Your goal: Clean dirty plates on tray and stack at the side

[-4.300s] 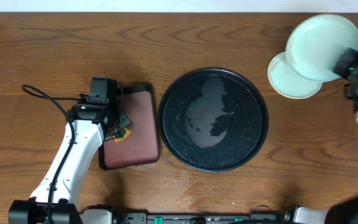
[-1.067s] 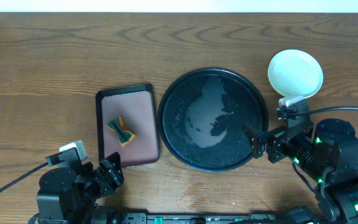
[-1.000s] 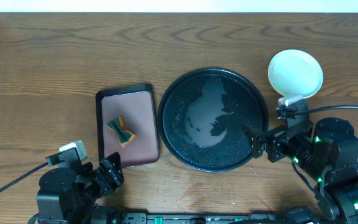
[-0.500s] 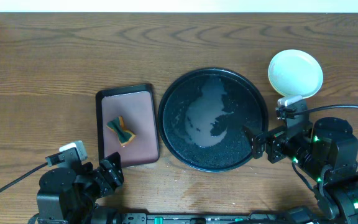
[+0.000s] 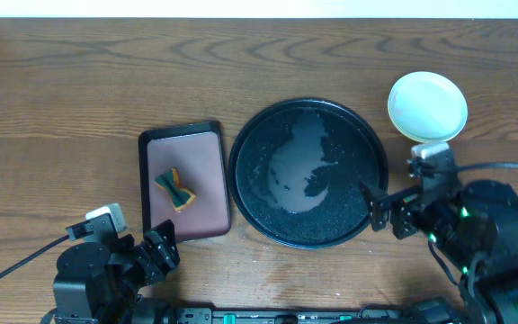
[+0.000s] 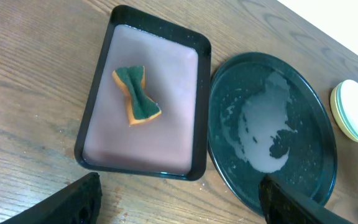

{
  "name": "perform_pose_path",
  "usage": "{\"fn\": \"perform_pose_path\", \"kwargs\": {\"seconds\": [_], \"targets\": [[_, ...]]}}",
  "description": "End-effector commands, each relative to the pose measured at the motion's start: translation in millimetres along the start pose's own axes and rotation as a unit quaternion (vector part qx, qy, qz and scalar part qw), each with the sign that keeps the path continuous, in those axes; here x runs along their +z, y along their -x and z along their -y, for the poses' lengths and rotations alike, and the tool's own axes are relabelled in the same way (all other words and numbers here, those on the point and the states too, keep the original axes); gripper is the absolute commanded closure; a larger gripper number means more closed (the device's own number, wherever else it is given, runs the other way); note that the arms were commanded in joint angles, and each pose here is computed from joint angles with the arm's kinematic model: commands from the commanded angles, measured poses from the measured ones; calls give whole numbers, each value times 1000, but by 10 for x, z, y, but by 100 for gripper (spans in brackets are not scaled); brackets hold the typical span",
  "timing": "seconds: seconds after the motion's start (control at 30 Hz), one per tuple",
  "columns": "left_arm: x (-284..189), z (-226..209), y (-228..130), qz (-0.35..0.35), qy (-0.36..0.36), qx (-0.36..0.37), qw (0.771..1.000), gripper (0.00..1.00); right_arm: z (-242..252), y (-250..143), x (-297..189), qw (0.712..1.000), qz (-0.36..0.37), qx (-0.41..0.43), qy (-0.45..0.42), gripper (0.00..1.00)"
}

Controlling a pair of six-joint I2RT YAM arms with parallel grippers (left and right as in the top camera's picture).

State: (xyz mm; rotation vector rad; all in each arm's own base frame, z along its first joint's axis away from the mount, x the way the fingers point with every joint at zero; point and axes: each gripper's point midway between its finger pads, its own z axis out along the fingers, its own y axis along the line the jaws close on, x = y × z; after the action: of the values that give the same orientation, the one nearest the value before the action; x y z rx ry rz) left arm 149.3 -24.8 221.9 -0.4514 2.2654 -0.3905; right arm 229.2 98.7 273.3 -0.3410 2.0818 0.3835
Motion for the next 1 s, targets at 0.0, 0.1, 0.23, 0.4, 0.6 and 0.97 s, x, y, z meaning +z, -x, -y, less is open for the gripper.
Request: {"fn": "perform_pose_path", "kwargs": {"seconds": [0.0, 0.1, 0.23, 0.4, 0.6, 0.97], "targets": [[28, -12, -13, -5, 3, 8, 1000, 19, 52, -157, 4, 1000, 7, -14, -14, 1], [28, -12, -14, -6, 3, 8, 1000, 19, 99, -285, 69, 999, 41, -16, -17, 1], [28, -12, -14, -6, 3, 8, 1000, 19, 143, -397, 216, 993, 115, -22, -8, 1], [28, -12, -14, -6, 3, 8, 1000, 18, 127, -545, 362, 978, 204, -41, 21, 1], [28, -12, -14, -6, 3, 8, 1000, 18, 120, -654, 405, 954, 291, -67, 34, 1], [28, -12, -14, -6, 3, 8, 1000, 18, 387, -554, 211, 943, 325, -70, -31, 1]]}}
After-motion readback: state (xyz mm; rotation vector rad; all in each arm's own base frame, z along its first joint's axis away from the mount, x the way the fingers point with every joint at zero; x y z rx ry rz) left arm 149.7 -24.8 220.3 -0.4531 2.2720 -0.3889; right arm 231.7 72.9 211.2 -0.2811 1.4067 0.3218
